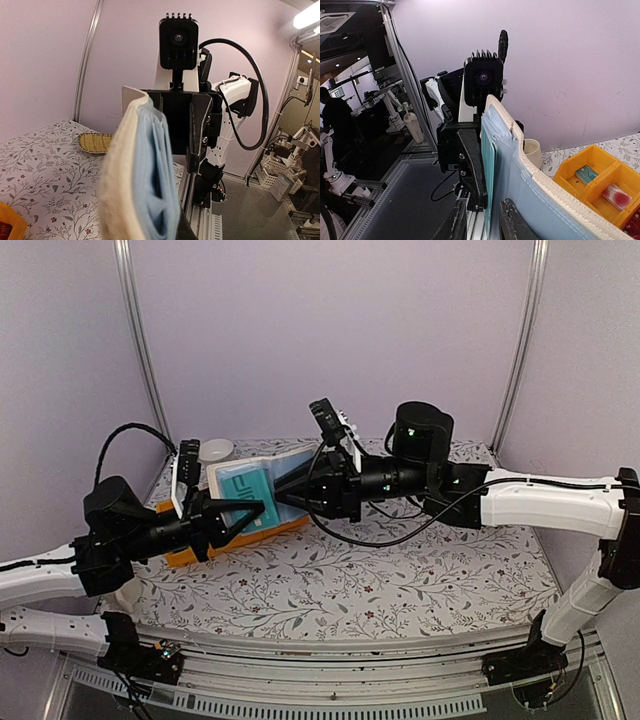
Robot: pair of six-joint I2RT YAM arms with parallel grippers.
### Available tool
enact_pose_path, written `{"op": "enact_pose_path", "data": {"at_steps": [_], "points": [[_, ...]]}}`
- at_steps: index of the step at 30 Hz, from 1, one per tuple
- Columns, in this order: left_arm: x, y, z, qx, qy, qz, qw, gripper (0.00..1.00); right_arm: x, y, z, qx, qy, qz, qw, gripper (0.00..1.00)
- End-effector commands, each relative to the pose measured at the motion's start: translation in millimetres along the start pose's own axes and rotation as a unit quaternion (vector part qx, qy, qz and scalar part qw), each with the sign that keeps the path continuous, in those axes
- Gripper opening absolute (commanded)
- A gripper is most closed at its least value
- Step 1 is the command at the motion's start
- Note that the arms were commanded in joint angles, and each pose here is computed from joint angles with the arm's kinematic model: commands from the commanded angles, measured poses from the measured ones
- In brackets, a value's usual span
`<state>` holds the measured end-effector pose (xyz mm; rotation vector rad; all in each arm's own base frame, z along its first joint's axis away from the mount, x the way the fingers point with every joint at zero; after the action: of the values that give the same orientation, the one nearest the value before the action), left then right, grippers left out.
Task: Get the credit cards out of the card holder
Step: Adjust the card slot in the card holder, then remove the credit card from the card slot.
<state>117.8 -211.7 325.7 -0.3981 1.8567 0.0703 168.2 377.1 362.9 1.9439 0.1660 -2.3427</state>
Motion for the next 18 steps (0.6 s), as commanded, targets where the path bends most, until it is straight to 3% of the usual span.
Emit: {"op": "enact_pose_path", "data": {"at_steps": [1, 18], "points": [[-12, 0, -16, 0.083, -0.004, -0.029, 0.996, 0.00, 4, -2, -5, -0.012, -0.014, 0.026, 0.999, 0.23], [-8, -6, -13, 0.087, 0.005, -0.020, 0.996, 0.00, 14, -23, -5, -0.055, -0.031, 0.066, 0.996, 0.22]]}}
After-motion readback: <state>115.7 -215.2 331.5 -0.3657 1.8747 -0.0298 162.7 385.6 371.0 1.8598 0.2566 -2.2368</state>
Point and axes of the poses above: each gripper's point midway between its finger pads, its own y axis back along the fingers, its own z axis along the line the jaws close on, x = y × z, the point moved 9 cm from there along y, back along the fingers, and after that the axes turned 3 degrees about y, right-handed, at the moved point
